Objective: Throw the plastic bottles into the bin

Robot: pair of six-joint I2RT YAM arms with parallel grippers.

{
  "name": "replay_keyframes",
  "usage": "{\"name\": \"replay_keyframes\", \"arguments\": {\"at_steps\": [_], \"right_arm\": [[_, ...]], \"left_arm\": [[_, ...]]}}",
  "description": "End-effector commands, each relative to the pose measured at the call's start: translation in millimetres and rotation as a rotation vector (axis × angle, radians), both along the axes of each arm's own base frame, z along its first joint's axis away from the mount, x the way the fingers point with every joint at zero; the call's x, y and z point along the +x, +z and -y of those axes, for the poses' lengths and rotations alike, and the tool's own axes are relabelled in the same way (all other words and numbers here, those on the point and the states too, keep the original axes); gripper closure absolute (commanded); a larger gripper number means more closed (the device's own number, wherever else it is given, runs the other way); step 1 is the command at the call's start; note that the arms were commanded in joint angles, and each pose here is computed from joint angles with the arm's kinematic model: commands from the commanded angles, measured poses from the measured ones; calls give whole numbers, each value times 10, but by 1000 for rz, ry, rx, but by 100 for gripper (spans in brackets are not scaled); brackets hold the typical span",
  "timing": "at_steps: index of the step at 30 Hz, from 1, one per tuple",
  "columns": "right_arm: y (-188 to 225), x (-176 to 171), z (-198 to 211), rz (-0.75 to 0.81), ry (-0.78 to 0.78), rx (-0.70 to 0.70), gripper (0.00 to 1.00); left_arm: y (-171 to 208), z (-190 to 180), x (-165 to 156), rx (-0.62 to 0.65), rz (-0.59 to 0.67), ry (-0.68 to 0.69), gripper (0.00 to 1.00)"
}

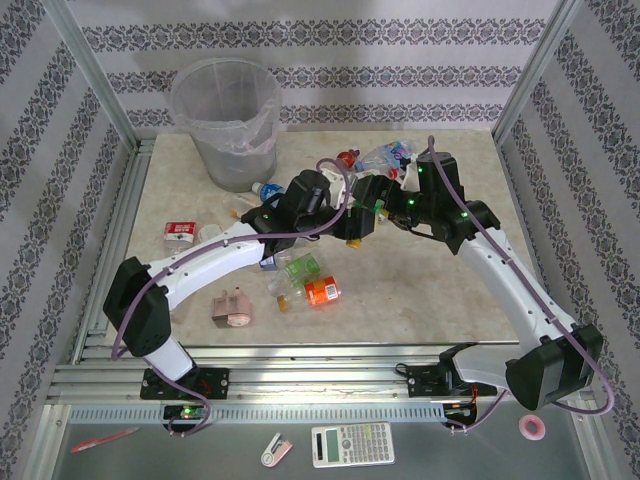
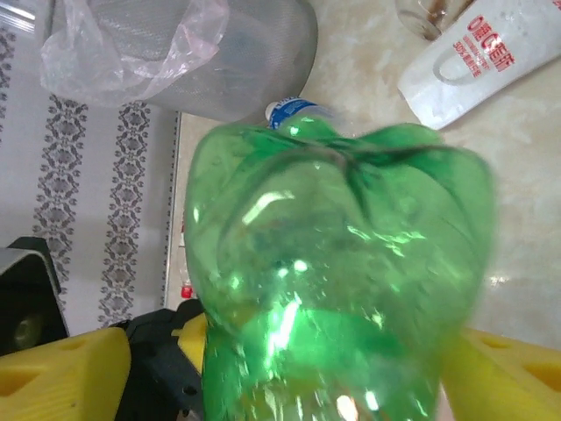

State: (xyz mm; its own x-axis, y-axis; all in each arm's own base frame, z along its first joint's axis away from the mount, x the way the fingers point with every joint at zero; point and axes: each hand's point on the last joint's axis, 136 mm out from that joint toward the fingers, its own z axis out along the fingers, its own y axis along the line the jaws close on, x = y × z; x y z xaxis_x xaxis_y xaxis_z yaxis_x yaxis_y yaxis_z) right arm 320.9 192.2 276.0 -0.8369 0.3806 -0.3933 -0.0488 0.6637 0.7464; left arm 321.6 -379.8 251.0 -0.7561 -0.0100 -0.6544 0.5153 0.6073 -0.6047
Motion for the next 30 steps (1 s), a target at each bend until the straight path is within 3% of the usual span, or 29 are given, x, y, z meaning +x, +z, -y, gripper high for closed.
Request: {"name": "replay_keyframes", "arguments": {"at_steps": [1,16,23,30], "right_arm": [[155,-42,-39,60,28,8,2],[114,-29,32,61,21,-20,2],[62,-15,149,50,-3,-21,2],[-16,-13,216,31,-12,-20,2]], "left_arm": [[90,-156,92,-28,25,70,58],[-216,-784,94,47,-63,265,60],[-448,-1425,-28,129,-148,445,60],[-755,-2351,-303,233,-304,730,60]]}}
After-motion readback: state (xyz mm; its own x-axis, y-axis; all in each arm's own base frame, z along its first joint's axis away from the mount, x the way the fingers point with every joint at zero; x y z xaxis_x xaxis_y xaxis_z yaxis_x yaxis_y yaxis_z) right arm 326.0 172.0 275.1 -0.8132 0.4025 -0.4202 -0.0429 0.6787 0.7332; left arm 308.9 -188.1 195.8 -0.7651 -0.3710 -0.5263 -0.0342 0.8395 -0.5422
